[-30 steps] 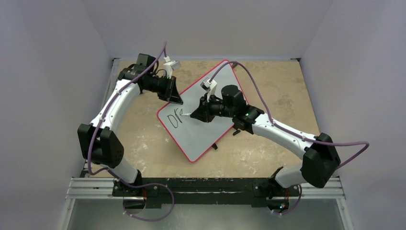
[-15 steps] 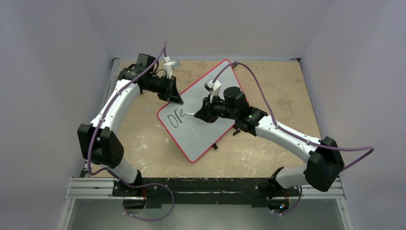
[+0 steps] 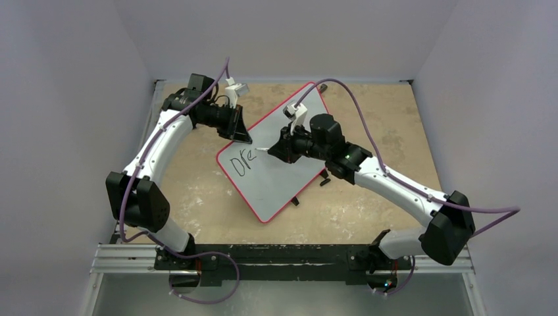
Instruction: Write a sentence on the whiteboard
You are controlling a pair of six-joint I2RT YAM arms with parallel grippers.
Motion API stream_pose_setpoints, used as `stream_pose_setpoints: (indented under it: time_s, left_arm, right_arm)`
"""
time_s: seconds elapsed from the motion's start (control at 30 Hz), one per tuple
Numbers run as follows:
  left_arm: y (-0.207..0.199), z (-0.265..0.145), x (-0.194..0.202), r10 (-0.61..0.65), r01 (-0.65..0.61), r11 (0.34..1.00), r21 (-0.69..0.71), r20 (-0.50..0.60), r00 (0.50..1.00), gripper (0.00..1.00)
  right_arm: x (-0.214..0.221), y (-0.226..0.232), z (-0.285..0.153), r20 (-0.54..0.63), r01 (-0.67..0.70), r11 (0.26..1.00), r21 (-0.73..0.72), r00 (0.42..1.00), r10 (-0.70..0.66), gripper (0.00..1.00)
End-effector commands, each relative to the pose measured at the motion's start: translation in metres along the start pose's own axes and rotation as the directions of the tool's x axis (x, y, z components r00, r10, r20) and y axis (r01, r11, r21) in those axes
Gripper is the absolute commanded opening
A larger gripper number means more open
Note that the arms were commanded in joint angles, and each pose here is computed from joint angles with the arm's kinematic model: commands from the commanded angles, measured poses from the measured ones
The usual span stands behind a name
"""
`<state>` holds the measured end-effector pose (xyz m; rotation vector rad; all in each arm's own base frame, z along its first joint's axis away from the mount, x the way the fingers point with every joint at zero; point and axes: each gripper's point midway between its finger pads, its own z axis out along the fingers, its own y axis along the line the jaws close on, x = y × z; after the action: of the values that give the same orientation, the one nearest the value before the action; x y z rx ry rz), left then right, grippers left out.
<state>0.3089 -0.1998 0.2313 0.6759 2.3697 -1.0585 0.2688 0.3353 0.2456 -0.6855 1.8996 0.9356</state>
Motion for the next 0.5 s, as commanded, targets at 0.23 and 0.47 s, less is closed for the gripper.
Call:
stream_pose_setpoints:
  time_s: [0.23,0.47]
  left_arm:
    - [0.006,-0.005,-0.006,0.119,-0.117,0.990,-0.076,0.027,0.993,0.00]
    - [0.004,-0.006,-0.007,0.124,-0.121,0.990,-0.074,0.028,0.992,0.00]
  right_arm:
    - [-0.051,-0.018,-0.010,0.137,-0.045,0.997,0.069,0.990,0.036,0.00]
    - [-0.049,-0.018,-0.004,0.117,-0.047,0.997,0.053,0.992,0.041,0.00]
